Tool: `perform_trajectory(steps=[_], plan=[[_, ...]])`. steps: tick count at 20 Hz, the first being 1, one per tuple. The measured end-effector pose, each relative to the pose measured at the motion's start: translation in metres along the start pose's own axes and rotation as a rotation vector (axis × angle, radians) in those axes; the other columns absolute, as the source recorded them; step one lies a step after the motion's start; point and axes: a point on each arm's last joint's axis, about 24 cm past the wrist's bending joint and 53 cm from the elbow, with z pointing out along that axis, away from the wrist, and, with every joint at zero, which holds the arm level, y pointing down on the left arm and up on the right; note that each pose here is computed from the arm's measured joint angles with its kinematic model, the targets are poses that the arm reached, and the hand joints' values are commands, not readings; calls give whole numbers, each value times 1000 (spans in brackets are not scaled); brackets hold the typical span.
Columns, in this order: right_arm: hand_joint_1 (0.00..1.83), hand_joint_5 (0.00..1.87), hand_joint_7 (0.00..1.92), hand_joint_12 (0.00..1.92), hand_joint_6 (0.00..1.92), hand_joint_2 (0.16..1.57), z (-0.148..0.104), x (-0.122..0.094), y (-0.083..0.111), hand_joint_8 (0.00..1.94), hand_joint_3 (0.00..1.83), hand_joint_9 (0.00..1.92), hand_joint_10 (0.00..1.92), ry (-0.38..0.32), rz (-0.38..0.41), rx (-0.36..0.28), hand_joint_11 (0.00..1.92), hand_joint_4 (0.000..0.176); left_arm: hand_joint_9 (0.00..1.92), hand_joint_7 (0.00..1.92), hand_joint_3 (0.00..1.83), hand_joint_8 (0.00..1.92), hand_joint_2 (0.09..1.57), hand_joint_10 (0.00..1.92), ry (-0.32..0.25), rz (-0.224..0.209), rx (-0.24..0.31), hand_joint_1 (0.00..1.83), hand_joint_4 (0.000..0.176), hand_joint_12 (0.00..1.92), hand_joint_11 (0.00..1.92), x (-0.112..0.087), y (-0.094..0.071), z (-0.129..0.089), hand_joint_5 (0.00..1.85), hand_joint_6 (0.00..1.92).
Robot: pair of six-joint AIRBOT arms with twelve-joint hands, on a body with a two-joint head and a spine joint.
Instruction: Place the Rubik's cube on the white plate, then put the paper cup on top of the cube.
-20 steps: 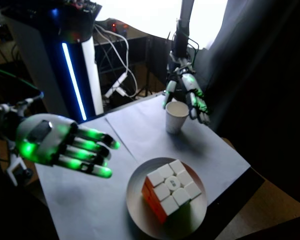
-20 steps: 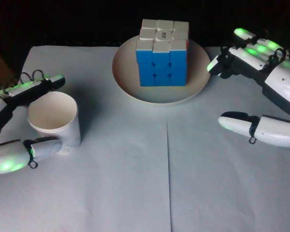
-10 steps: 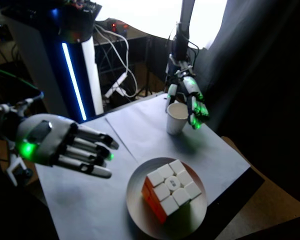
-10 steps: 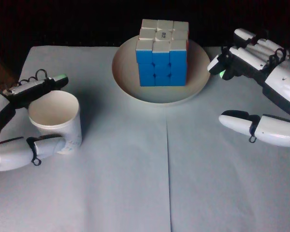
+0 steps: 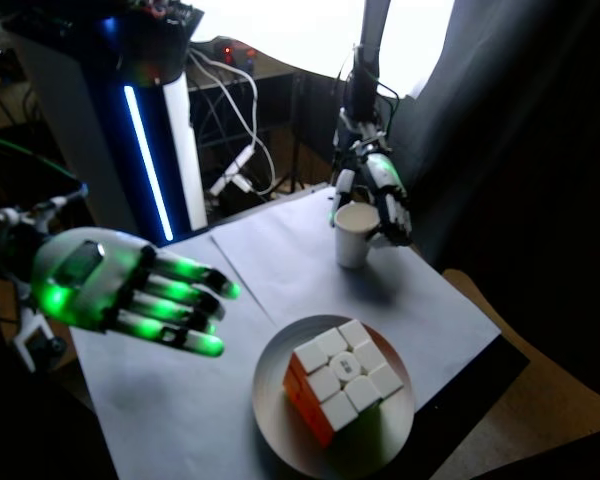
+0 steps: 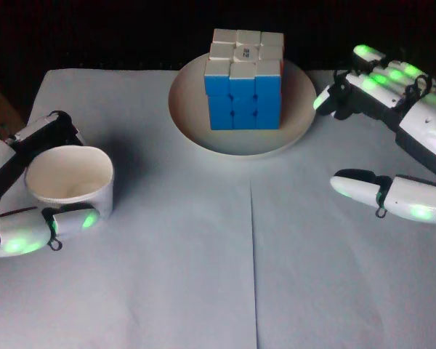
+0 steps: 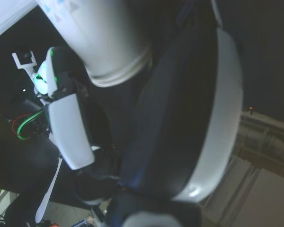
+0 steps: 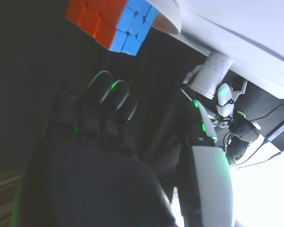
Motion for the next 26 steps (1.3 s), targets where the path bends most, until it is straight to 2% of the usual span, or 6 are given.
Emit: perform_trajectory(steps=[4, 17, 19, 23, 25, 26], plan=[[849, 0, 90, 1660, 1219, 1178, 0, 1, 0, 1389, 0, 55, 1501, -1, 5, 0, 0, 0, 157, 93, 2, 1687, 1146, 1887, -7, -3, 32, 1117, 17, 1921, 183, -2, -11, 5, 94, 1651], [748, 0, 66, 1739, 1151, 1223, -1, 0, -4, 1393, 8, 0, 1434, -5, 8, 13, 0, 0, 174, 138, 0, 1802, 1165, 1912, -52, 53, 286, 1015, 127, 1921, 214, -53, -103, 61, 126, 1697], [759, 3, 74, 1531, 1165, 1201, 0, 1, -4, 1293, 0, 23, 1423, -4, 11, 13, 0, 10, 187, 191, 0, 1694, 1151, 1816, -59, 52, 295, 1083, 64, 1921, 158, -59, -109, 76, 181, 1619], [775, 0, 107, 1713, 1153, 1234, -2, 3, -7, 1171, 3, 56, 1404, -2, 11, 18, 0, 0, 291, 216, 0, 1706, 1145, 1884, -36, -20, 312, 984, 75, 1921, 418, -56, -118, 107, 203, 1615], [726, 0, 92, 1851, 1127, 1187, -2, 4, -8, 1238, 0, 80, 1484, 3, 11, 23, 0, 0, 371, 172, 0, 1769, 1138, 1921, -16, -12, 318, 1158, 0, 1921, 552, -49, -126, 119, 193, 1690], [746, 0, 47, 1880, 1227, 1183, -2, 4, -8, 1265, 0, 14, 1534, 3, 10, 22, 0, 2, 362, 136, 6, 1804, 1162, 1921, -8, -16, 326, 1110, 63, 1921, 551, -46, -132, 128, 152, 1735]])
